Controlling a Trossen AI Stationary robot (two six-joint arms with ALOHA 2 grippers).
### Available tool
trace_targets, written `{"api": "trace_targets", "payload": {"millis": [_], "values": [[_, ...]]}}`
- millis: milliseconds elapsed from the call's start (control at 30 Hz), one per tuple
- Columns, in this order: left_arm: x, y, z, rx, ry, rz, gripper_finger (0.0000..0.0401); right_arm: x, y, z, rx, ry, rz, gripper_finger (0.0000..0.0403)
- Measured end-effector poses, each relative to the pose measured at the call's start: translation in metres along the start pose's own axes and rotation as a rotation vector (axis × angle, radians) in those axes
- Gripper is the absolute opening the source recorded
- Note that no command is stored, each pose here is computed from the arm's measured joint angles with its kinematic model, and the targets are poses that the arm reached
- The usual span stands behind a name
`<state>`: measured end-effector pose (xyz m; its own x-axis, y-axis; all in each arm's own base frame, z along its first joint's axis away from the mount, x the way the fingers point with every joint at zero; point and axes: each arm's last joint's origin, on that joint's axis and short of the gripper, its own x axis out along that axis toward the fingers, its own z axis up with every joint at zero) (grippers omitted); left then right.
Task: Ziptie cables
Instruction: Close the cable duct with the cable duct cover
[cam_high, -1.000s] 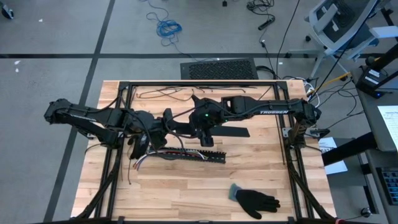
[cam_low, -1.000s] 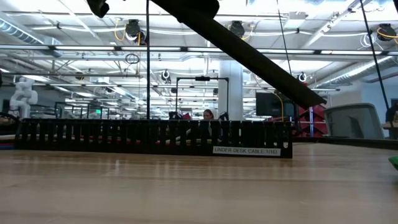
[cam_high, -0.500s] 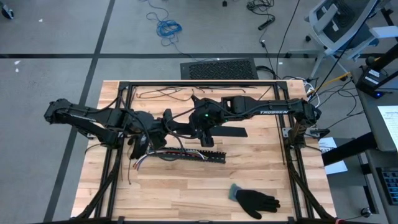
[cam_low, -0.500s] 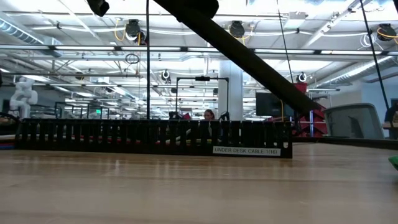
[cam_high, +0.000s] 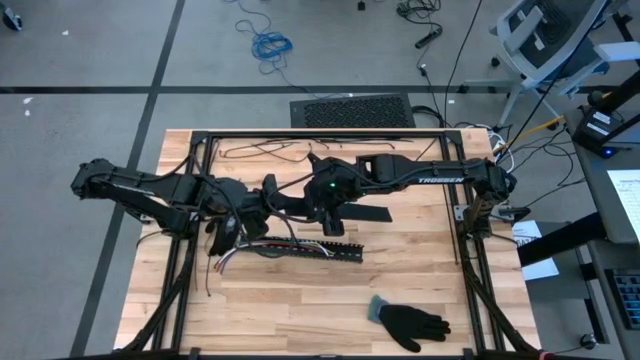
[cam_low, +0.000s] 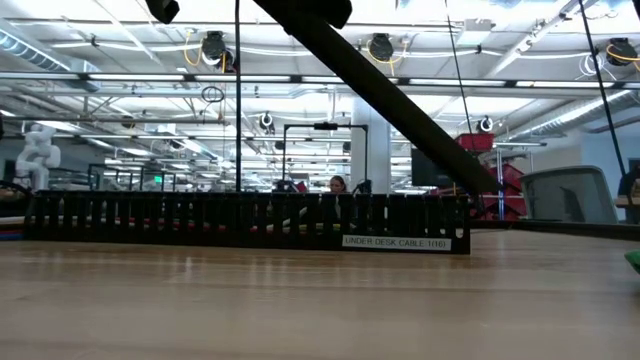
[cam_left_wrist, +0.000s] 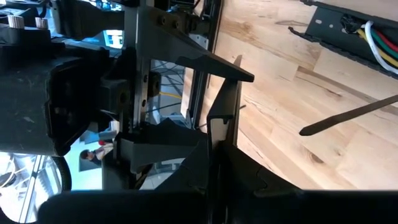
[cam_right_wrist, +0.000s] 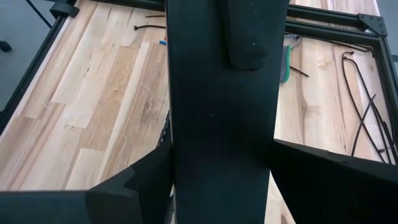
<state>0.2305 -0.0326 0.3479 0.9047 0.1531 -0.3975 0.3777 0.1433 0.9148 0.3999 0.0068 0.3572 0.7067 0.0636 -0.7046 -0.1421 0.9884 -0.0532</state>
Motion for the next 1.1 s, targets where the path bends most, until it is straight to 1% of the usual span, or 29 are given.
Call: {"api": "trace_targets", "payload": {"millis": [367, 567, 767, 867, 1100], "values": [[0.0002, 0.0001, 0.0, -0.013, 0.002, 0.003, 0.003, 0.0, 0.0001, -0.0006, 0.001, 0.006, 0.0, 0.0224], [0.0003, 0.0001, 0.0, -0.159, 0.002, 0.002, 0.003, -0.0001, 0.0002, -0.0014, 0.002, 0.015, 0.002, 0.0224], [0.0004, -0.0007, -0.0001, -0.173, 0.003, -0.005, 0.003, -0.0002, 0.0002, -0.0021, 0.002, 0.023, 0.003, 0.0224], [0.0004, -0.002, -0.0004, -0.242, 0.008, -0.017, 0.003, -0.0002, 0.0002, -0.0029, 0.003, 0.031, 0.003, 0.0224], [0.0003, -0.0038, -0.0008, -0.346, 0.02, -0.032, 0.003, -0.0003, 0.0002, -0.0045, -0.012, 0.047, 0.003, 0.0224]]}}
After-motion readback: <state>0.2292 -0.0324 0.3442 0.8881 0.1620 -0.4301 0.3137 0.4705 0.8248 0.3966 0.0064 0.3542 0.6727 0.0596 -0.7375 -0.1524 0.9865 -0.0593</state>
